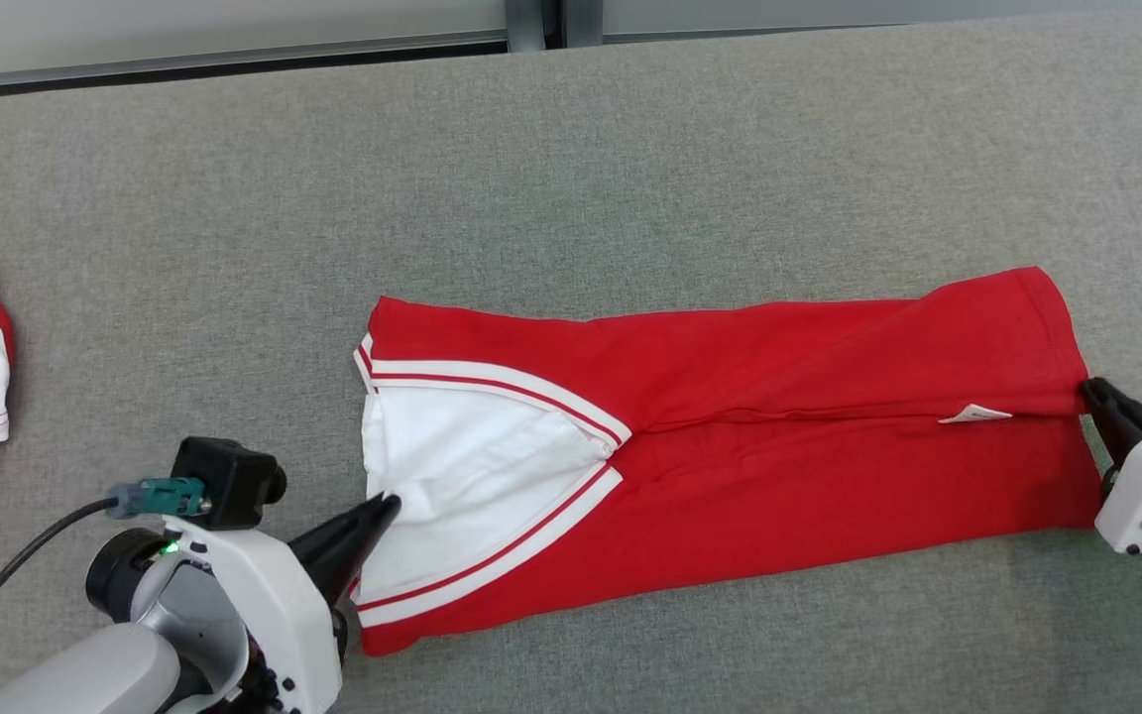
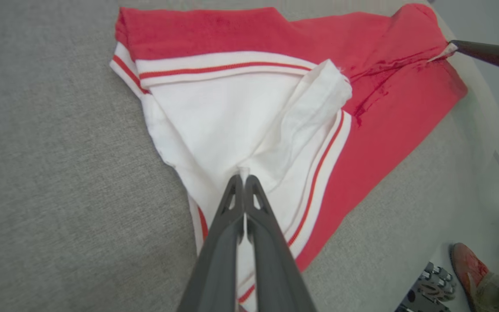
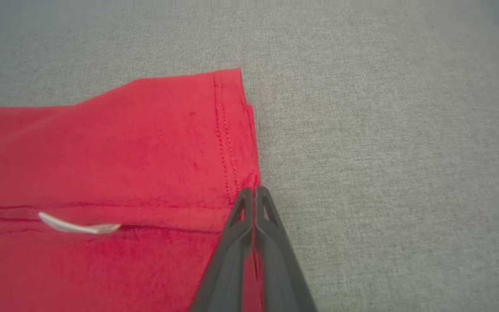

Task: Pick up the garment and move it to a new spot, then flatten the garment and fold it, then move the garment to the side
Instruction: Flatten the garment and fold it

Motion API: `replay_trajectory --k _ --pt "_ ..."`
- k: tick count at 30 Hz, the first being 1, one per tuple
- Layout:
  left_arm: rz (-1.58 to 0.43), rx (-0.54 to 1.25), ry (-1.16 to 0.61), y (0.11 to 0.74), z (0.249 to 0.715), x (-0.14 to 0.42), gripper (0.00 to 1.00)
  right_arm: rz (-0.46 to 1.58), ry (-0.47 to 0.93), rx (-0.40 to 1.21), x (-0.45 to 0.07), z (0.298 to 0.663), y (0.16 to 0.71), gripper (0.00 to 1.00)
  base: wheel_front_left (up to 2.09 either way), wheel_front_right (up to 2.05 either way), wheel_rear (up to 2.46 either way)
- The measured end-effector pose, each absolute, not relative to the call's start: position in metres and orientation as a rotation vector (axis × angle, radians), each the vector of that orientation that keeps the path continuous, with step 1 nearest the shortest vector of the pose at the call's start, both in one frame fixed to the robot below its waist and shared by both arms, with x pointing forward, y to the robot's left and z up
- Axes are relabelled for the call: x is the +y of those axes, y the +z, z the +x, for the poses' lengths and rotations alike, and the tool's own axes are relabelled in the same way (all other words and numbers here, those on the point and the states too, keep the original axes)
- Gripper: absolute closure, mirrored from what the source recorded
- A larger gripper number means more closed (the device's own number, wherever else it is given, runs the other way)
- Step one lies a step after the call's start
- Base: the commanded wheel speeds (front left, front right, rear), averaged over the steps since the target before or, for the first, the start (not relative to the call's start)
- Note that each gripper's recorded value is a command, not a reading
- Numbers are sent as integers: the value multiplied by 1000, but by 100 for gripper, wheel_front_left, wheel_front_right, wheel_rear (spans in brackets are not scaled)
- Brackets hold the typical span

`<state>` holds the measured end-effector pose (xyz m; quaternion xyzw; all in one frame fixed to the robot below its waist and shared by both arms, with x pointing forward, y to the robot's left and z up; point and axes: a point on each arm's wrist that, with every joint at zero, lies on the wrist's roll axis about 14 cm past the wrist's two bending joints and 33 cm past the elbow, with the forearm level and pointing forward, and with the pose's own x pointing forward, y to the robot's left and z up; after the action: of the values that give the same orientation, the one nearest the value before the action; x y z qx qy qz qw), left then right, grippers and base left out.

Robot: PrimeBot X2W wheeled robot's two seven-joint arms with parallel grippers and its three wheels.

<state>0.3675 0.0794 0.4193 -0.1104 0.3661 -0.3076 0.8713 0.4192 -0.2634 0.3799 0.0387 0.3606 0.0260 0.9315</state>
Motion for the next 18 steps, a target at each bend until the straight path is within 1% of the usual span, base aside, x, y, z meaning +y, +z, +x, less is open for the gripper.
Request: replay_trajectory --k 1,6,7,12,15,17,18 --pt "-240 734 -612 420 372 81 0 88 40 705 -265 422 384 0 0 0 0" --pt "-291 553 -487 429 383 82 0 115 -1 578 -268 421 400 0 0 0 0" --pt "-291 553 -487 429 383 82 0 115 -1 578 -268 421 400 0 0 0 0" --pt "-298 407 -351 436 378 86 0 194 -58 444 -268 407 414 0 0 0 0" --pt "-231 318 -272 444 381 93 0 276 -79 430 -259 396 408 0 0 0 0" --pt "-282 272 -216 456 383 91 0 334 -77 432 -251 397 405 0 0 0 0" --pt "-275 221 -202 467 385 92 0 364 -81 433 -248 398 404 0 0 0 0"
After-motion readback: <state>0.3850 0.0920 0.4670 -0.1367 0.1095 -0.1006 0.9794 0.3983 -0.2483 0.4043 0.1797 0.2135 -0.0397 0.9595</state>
